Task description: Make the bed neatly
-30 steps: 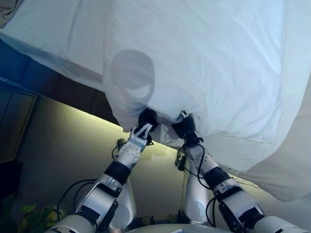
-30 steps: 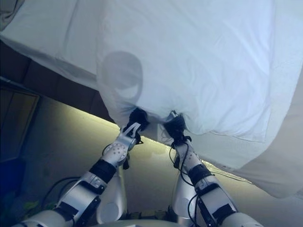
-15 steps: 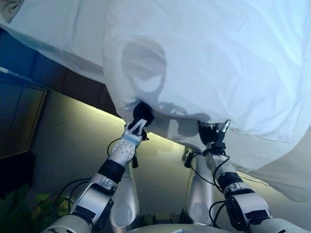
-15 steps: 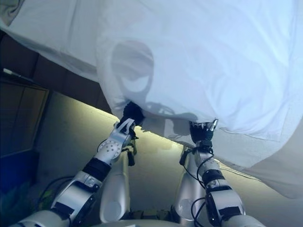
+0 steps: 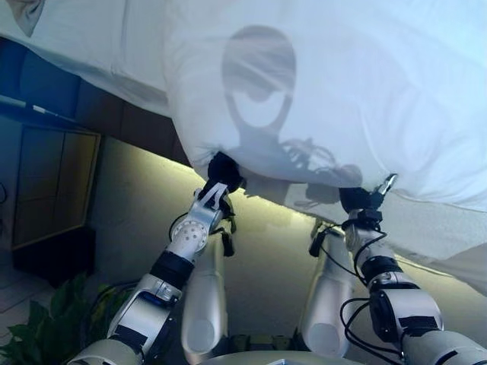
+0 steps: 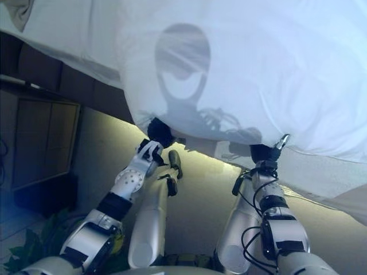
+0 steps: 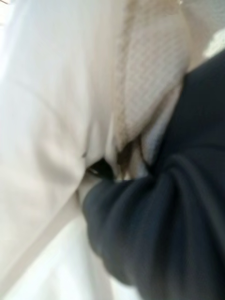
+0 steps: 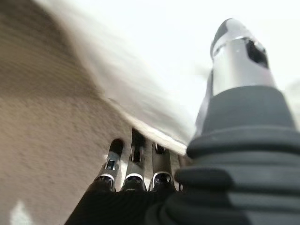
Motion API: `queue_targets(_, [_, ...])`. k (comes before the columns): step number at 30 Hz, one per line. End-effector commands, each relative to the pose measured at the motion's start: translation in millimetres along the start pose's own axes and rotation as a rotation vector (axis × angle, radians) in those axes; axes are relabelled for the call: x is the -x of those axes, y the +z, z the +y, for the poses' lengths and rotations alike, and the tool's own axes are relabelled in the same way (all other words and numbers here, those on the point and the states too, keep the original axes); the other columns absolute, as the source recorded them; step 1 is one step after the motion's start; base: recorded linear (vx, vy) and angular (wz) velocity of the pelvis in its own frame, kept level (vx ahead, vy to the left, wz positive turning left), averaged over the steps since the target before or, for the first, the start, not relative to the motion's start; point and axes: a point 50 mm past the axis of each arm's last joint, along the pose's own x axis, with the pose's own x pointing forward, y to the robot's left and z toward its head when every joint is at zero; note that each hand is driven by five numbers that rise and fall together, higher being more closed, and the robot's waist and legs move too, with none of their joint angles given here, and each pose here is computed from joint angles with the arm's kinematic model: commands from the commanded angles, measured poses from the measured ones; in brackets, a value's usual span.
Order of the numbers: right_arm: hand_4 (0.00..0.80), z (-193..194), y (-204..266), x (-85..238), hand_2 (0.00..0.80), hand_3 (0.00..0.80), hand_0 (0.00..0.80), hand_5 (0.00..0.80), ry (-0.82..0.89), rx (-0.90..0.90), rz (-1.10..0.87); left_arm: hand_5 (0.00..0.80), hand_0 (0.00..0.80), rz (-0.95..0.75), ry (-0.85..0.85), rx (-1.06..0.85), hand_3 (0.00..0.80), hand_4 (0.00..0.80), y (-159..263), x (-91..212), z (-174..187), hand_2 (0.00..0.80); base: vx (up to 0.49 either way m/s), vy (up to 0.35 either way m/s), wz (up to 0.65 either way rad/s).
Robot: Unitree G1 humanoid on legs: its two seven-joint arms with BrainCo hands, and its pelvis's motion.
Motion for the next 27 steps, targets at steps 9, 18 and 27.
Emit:
queue_targets(9, [0.0,66.2,143.5,-1.7,0.0,0.0,0.0,0.0,0.061,0.069,-0.502,0.8,0.8,-0.158,-0.262,-0.013,0.8,0.8,49.0,-2.2,-49.1,0.8,-0.028,0.026,0.04])
queue_targets(18, [0.0,86.7,173.7,10.0,0.0,0.0,0.0,0.0,0.155,0.126,-0.583,0.8,0.8,-0.135,-0.252,-0.05,0.8,0.8,54.9,1.7,-45.7,0.8,-0.028,-0.069,-0.02])
queue_targets(27, [0.8,93.5,166.8,4.1,0.8,0.8,0.8,0.8,0.195,0.2,-0.488,0.8,0.8,-0.129,-0.252,-0.059,0.8,0.8,62.0,-0.3,-46.5,0.8,-0.007,-0.025,0.0])
